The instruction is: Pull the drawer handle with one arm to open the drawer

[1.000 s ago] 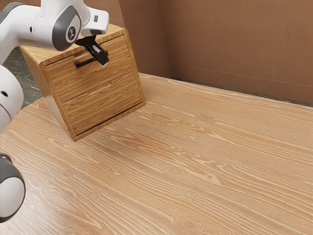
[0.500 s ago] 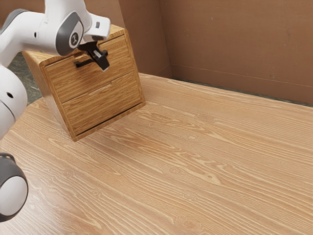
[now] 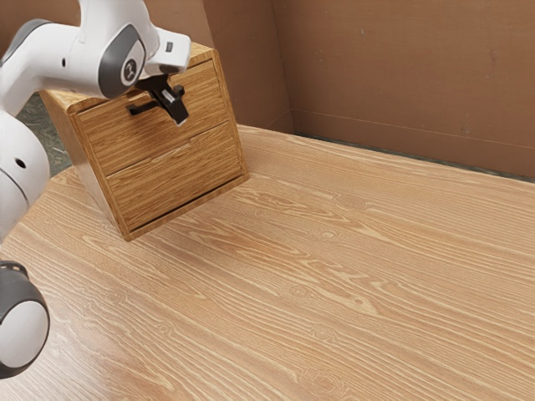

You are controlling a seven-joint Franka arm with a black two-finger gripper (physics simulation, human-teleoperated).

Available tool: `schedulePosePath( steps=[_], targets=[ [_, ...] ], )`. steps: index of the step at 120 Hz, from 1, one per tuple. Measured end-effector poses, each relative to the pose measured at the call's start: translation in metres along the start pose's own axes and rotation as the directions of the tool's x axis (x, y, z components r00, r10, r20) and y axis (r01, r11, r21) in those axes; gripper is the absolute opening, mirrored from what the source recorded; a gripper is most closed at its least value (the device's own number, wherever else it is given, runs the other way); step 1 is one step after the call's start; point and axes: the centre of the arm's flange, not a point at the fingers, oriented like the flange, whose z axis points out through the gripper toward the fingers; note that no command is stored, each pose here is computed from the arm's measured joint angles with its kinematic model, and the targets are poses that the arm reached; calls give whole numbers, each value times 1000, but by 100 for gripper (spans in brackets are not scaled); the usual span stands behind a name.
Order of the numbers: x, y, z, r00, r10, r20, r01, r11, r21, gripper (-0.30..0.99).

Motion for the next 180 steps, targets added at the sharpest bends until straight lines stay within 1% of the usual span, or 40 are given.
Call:
schedulePosePath(
  steps=[12, 19, 55, 106, 131, 153, 180],
  targets=[
    [0, 1, 2, 1000, 1, 3, -1, 1000, -3, 71],
    [0, 1, 2, 1000, 1, 3, -1, 1000, -3, 63],
    [1, 3, -5, 1000, 4, -1, -4, 1000, -6, 39],
    [4, 8, -19, 1000, 9, -8, -9, 1000, -20, 14],
    [7, 12, -22, 1000, 11, -13, -12, 999, -30, -1],
    [3, 13, -40, 1000, 9, -14, -10, 999, -34, -7],
    [6, 26, -34, 1000, 26, 9, -25, 998, -53, -9]
  ],
)
